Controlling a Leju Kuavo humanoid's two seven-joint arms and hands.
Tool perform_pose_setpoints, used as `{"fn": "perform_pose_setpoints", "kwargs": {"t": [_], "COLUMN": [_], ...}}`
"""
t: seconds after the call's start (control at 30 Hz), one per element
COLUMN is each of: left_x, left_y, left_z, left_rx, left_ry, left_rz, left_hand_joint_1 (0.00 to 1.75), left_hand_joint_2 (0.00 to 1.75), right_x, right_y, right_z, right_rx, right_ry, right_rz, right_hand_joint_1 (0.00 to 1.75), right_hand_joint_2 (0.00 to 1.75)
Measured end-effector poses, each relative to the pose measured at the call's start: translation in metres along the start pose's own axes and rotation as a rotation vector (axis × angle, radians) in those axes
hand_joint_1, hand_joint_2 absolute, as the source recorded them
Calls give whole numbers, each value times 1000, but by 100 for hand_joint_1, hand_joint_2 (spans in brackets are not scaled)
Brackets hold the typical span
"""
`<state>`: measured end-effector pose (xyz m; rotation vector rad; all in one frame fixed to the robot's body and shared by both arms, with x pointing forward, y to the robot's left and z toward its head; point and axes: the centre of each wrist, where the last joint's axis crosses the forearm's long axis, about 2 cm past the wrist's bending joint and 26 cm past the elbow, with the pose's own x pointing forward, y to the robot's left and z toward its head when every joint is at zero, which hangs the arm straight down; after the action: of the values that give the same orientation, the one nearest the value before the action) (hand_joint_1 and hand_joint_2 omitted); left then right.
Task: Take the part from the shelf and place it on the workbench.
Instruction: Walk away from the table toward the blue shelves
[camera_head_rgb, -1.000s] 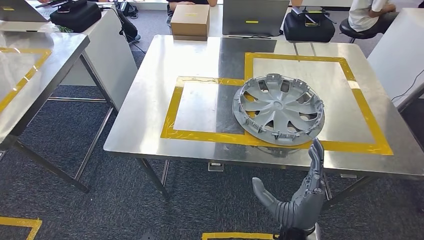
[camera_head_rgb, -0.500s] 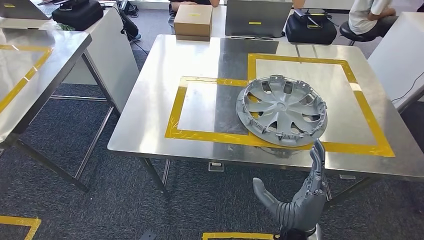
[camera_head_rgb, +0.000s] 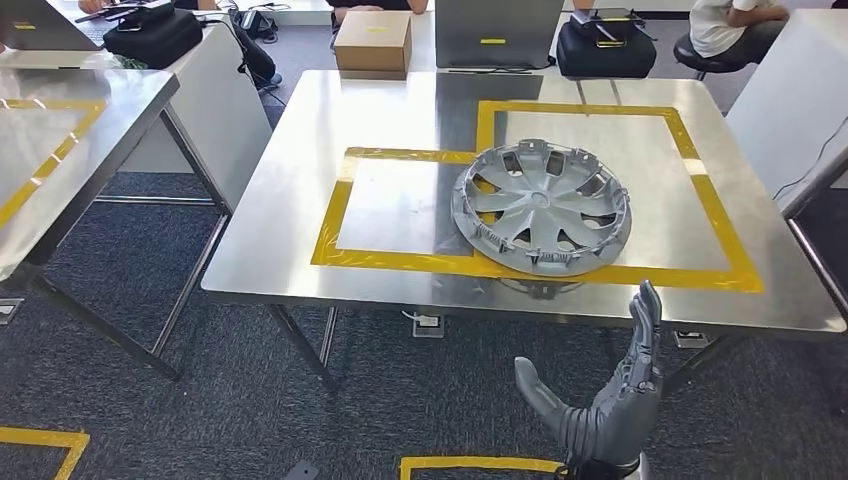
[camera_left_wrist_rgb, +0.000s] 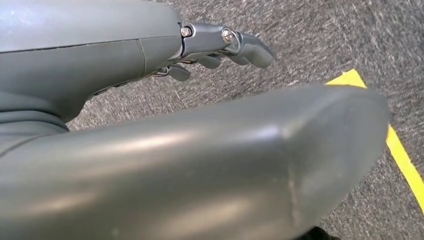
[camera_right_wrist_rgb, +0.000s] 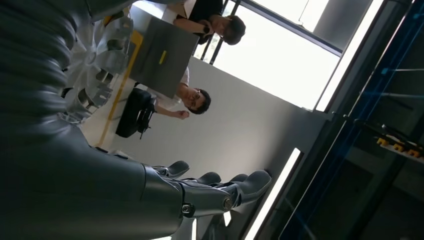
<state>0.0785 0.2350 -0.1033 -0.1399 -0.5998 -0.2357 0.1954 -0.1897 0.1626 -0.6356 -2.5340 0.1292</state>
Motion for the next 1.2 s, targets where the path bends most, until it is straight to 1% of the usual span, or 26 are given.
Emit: {"fn": "perform_pose_setpoints", "kwargs": {"t": [0.47, 1.2], "left_x": [1, -2], "left_y": [1, -1], "left_z": [-1, 1], "left_rx": [3, 2], "left_ry": [-9, -12], "left_rz": [-4, -3], "left_hand_joint_1": [0, 0], "left_hand_joint_2": [0, 0], "right_x": [0, 0], "right_y": [-1, -1], "right_z": [1, 1], "right_rx": [-1, -5], "right_ry": [3, 10], "right_rz": [4, 3], "right_hand_joint_1": [0, 0], "right_hand_joint_2": [175, 175]}}
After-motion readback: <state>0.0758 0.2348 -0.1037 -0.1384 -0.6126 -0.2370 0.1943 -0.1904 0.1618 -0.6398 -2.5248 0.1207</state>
